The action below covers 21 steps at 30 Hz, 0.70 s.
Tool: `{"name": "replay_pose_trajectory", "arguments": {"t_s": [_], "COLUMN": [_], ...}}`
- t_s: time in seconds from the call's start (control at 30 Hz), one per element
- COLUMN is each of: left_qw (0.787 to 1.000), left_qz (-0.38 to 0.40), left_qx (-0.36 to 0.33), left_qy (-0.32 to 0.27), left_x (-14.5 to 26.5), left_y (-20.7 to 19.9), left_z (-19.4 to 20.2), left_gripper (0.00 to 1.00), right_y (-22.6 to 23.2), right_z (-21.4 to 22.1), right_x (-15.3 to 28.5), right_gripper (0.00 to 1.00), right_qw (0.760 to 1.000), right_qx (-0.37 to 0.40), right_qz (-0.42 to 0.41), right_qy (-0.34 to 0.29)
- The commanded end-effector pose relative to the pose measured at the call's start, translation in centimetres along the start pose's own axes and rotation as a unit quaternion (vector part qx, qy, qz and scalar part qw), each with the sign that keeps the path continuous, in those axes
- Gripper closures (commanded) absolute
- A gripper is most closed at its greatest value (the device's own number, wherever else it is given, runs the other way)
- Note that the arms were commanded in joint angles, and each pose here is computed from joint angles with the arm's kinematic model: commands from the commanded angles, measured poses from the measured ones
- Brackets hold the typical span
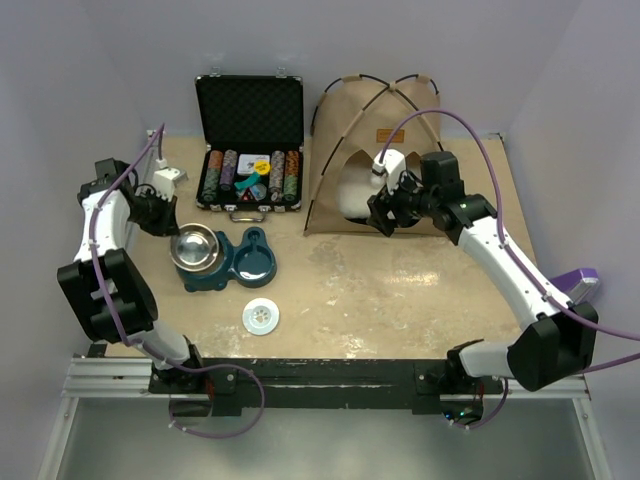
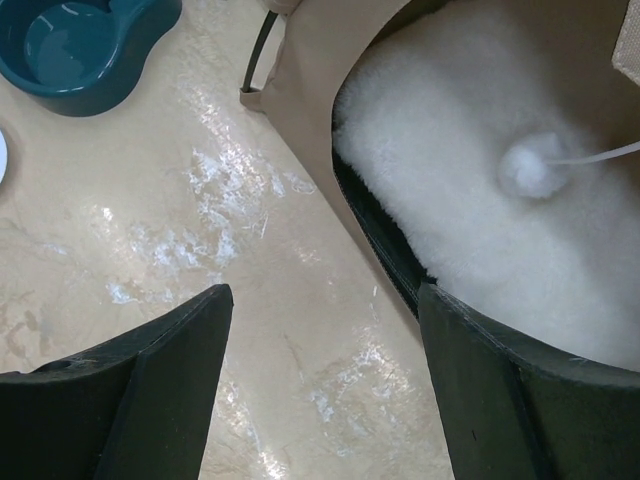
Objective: Set up the pet tent
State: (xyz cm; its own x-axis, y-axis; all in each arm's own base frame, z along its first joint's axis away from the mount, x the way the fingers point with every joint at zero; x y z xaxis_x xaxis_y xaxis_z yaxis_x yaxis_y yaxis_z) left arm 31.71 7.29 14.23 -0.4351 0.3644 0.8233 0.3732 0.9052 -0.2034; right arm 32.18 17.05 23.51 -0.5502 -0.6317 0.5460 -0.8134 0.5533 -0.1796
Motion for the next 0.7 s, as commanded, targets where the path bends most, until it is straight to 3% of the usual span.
{"name": "replay_pose_trajectory", "arguments": {"t_s": [0.0, 0.03, 0.13, 0.23, 0.5, 0.63, 0.67], "left_qw": [1.000, 1.000, 1.000, 1.000, 0.999, 0.991, 0.985], "left_qz": [0.019, 0.019, 0.018, 0.012, -0.007, 0.034, 0.052], "left_qx": [-0.015, -0.011, -0.001, 0.008, -0.021, -0.122, -0.158], "left_qy": [-0.020, -0.021, -0.019, -0.019, -0.049, -0.048, -0.041], "left_x": [-0.5, -0.8, -1.3, -1.7, 0.4, 2.0, 2.0], "left_y": [-0.5, -0.4, -0.2, 0.0, -0.6, -5.5, -7.4], "left_z": [-0.4, -0.3, -0.1, 0.1, -1.3, -1.8, -1.7], "left_gripper": [1.00, 1.00, 0.67, 0.54, 0.51, 0.41, 0.34], "right_y": [-0.2, -0.2, -0.3, -0.3, -0.3, 0.1, 0.2], "right_z": [-1.5, -1.4, -1.3, -1.3, -1.5, -1.3, -1.1], "right_x": [0.7, 0.7, 0.8, 0.7, 0.8, 0.9, 0.8], "right_gripper": [0.22, 0.21, 0.21, 0.20, 0.20, 0.20, 0.20], "right_qw": [1.000, 1.000, 1.000, 1.000, 1.000, 1.000, 1.000], "right_qx": [0.010, 0.013, 0.015, 0.017, 0.021, 0.021, 0.022], "right_qz": [-0.001, 0.000, 0.003, 0.001, -0.002, -0.009, -0.010], "right_qy": [-0.018, -0.017, -0.015, -0.014, -0.014, -0.018, -0.016]}}
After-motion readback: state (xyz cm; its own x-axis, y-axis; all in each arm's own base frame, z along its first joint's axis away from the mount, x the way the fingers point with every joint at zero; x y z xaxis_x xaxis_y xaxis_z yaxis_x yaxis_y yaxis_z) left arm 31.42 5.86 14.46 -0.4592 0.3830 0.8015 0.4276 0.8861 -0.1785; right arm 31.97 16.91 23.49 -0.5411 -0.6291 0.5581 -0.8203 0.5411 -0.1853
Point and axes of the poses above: each gripper's point midway between its finger pads, its own x axis back along the fingers, its own y axis along the line the jaws close on, z = x × y, the point moved 2 cm from there along x, back along the fingers, and after that the axes turned 8 degrees about x, right-handed, at the moved point
